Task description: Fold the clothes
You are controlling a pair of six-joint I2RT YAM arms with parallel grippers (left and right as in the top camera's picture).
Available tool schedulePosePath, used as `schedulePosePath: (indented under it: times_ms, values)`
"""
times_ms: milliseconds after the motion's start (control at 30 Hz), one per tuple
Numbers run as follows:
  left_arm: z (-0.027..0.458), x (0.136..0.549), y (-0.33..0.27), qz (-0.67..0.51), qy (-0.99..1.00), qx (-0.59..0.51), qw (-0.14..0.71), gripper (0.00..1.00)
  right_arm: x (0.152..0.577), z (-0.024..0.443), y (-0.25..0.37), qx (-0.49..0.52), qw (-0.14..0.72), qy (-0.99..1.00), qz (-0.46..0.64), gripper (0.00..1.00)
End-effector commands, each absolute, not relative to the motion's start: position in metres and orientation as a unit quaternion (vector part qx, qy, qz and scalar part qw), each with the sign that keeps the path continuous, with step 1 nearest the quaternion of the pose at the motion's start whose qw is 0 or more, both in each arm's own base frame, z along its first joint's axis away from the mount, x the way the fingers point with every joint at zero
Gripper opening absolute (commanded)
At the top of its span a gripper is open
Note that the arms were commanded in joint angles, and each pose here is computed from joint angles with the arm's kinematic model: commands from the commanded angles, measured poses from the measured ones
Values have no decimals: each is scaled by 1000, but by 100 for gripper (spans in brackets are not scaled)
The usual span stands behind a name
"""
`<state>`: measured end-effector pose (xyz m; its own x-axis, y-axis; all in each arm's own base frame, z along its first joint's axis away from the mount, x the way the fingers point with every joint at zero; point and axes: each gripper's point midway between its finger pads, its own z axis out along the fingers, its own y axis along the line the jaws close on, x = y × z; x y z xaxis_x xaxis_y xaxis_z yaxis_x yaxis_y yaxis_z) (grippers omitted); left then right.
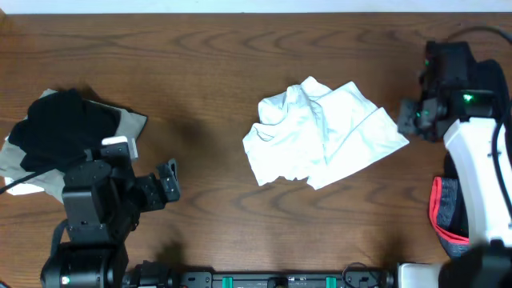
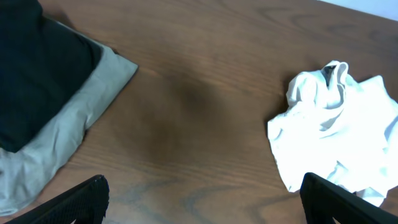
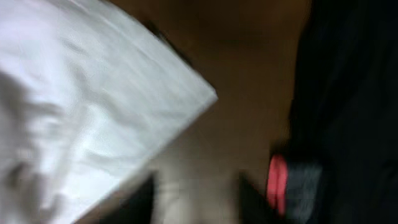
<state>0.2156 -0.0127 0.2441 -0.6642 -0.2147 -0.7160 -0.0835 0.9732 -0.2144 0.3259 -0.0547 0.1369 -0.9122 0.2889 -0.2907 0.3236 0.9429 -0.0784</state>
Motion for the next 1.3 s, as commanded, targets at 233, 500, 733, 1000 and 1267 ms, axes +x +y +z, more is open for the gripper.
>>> schedulePosePath:
  times_ms: [233, 500, 733, 1000, 1267]
  values:
    - [237, 223, -14, -84, 917, -90, 380, 98, 248, 52, -112, 363, 7, 931, -35, 16]
    - [232, 225, -14, -84, 921, -93, 369, 98, 217, 21, -138, 426, 1, 904, -36, 22]
    - [232, 226, -14, -84, 922, -94, 367, 98, 204, -8, -145, 437, 17, 897, -58, 30]
    - [232, 227, -14, -88, 920, -103, 367, 98, 187, -17, -183, 510, 52, 851, -110, 44]
    - [225, 231, -15, -91, 927, -102, 350, 98, 212, -11, -209, 534, 131, 833, -62, 56]
